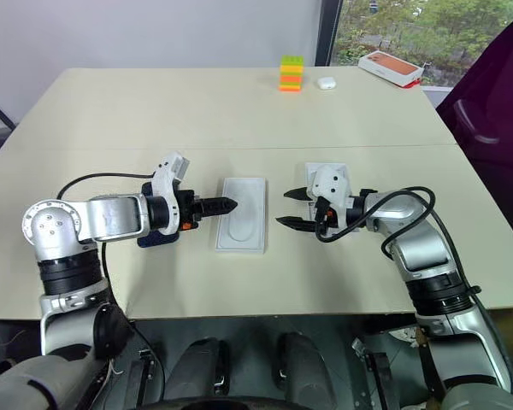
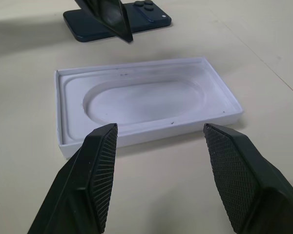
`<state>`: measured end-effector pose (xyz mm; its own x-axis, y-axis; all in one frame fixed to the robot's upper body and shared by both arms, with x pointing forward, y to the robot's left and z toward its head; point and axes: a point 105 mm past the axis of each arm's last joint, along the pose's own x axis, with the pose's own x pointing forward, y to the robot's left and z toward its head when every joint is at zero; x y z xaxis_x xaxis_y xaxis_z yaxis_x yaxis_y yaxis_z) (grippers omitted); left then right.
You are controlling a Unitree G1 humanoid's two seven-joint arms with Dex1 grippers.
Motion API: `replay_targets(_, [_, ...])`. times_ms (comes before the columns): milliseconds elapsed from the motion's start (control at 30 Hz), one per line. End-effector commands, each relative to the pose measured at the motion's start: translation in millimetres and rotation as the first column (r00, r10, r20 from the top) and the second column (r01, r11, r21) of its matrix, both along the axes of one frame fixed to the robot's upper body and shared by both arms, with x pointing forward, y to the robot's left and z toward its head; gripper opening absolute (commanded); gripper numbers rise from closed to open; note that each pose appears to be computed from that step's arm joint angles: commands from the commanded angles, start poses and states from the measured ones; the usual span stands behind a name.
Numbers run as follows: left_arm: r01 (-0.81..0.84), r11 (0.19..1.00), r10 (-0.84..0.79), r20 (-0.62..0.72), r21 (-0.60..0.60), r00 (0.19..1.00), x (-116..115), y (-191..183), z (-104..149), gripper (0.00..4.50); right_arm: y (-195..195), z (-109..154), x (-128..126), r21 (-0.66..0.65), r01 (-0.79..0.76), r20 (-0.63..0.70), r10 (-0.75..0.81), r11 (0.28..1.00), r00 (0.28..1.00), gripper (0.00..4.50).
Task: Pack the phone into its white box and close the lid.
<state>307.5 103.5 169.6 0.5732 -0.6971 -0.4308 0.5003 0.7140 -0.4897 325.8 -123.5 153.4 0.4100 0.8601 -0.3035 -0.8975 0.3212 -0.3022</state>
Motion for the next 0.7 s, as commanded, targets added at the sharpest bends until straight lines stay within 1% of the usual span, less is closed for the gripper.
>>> replay_targets(33, [0.056, 0.998, -0.057, 0.167, 0.010, 0.984, -11.0, 3.5, 24.6, 3.29, 4.1, 13.0, 3.0, 0.017, 0.000, 0.045, -0.001, 1.000, 0.999, 2.98])
replay_targets(67, [0.055, 0.998, -0.056, 0.230, 0.014, 0.972, -11.9, 5.7, 32.1, 3.29, 4.7, 14.3, 3.7, 0.023, 0.004, 0.047, -0.005, 1.000, 0.999, 2.98])
replay_targets(133, [0.035, 0.996, -0.059, 0.340, 0.077, 0.939, -12.9, 22.0, 37.2, 3.29, 10.0, 19.0, 7.6, 0.049, 0.023, 0.059, -0.026, 0.999, 0.998, 2.98])
replay_targets(200, [0.000, 0.997, -0.031, 0.401, 0.077, 0.916, -8.3, 41.2, 39.0, 3.29, 18.8, 21.2, 9.8, 0.073, 0.029, 0.060, -0.033, 0.997, 0.998, 2.98])
replay_targets(233, [-0.014, 0.995, -0.032, 0.436, 0.102, 0.900, -6.4, 52.6, 36.3, 3.33, 25.5, 20.3, 11.2, 0.077, 0.033, 0.063, -0.038, 0.996, 0.997, 2.71])
replay_targets(267, [-0.047, 0.985, -0.042, 0.493, 0.165, 0.869, -3.3, 64.3, 31.8, 3.34, 32.8, 19.4, 11.8, 0.084, 0.035, 0.060, -0.040, 0.996, 0.997, 2.42])
replay_targets(300, [-0.032, 0.982, -0.074, 0.538, 0.184, 0.840, -5.5, 69.5, 29.4, 3.34, 40.2, 17.9, 12.7, 0.091, 0.041, 0.053, -0.046, 0.995, 0.998, 2.12])
replay_targets(333, [0.012, 0.985, -0.103, 0.537, 0.171, 0.837, -10.1, 70.5, 25.1, 3.34, 46.0, 15.9, 13.9, 0.091, 0.049, 0.050, -0.054, 0.995, 0.997, 1.65])
replay_targets(400, [0.010, 0.988, -0.096, 0.568, 0.152, 0.817, -12.2, 77.4, 20.0, 3.34, 57.0, 11.1, 14.8, 0.063, 0.048, 0.075, -0.053, 0.997, 0.996, 0.61])
replay_targets(433, [0.016, 0.989, -0.101, 0.580, 0.149, 0.809, -13.5, 79.0, 17.9, 3.34, 60.7, 9.5, 16.0, 0.054, 0.051, 0.085, -0.056, 0.997, 0.995, 0.16])
replay_targets(467, [0.021, 0.988, -0.107, 0.592, 0.150, 0.799, -14.3, 80.0, 16.7, 3.34, 62.9, 8.7, 16.9, 0.049, 0.054, 0.091, -0.058, 0.997, 0.994, 0.07])
replay_targets(533, [0.026, 0.990, -0.106, 0.594, 0.142, 0.797, -16.8, 82.4, 11.2, 3.34, 72.0, 3.8, 22.9, 0.029, 0.074, 0.107, -0.077, 0.997, 0.991, 0.07])
replay_targets(600, [0.029, 0.986, -0.121, 0.586, 0.165, 0.801, -18.4, 84.2, 3.8, 3.34, 77.7, -6.4, 28.2, -0.038, 0.093, 0.150, -0.086, 0.995, 0.985, 0.07])
replay_targets(700, [0.028, 0.985, -0.124, 0.587, 0.170, 0.800, -18.6, 83.3, 1.3, 3.34, 78.0, -21.3, 37.2, -0.118, 0.135, 0.188, -0.111, 0.984, 0.976, 0.07])
